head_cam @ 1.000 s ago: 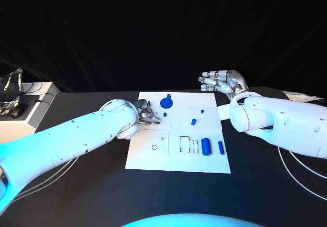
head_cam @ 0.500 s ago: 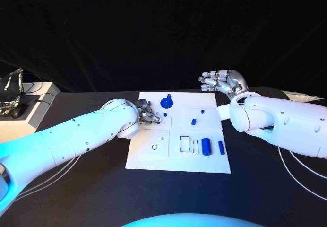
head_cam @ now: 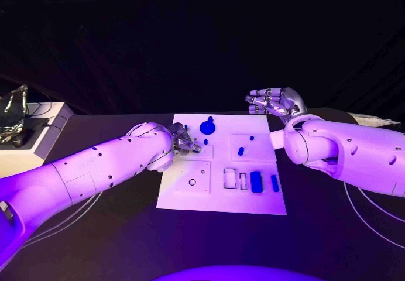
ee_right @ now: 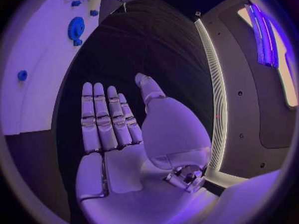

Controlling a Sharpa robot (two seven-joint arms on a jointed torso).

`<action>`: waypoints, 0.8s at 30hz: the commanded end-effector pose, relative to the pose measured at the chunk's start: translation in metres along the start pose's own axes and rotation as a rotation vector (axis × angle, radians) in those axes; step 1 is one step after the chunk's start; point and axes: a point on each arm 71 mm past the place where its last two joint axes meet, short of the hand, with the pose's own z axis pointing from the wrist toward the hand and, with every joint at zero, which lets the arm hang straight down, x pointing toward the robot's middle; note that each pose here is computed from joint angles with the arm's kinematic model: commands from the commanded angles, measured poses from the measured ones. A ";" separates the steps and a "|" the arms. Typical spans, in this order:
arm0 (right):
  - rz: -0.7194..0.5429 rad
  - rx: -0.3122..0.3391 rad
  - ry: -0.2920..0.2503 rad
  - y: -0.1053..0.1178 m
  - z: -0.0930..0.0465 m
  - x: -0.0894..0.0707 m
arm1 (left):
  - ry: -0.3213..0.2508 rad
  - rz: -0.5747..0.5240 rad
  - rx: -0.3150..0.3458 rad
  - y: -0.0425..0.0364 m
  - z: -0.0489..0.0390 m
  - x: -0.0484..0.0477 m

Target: Assemble the parts on the task board

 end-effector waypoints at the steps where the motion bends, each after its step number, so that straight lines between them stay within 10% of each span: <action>1: 0.004 -0.010 0.017 0.000 0.000 0.002 | 0.028 0.015 -0.008 -0.0013 0.0007 0.0049; 24: 0.005 -0.004 0.020 -0.001 0.000 0.003 | 0.074 0.043 -0.019 -0.0080 0.0012 -0.0004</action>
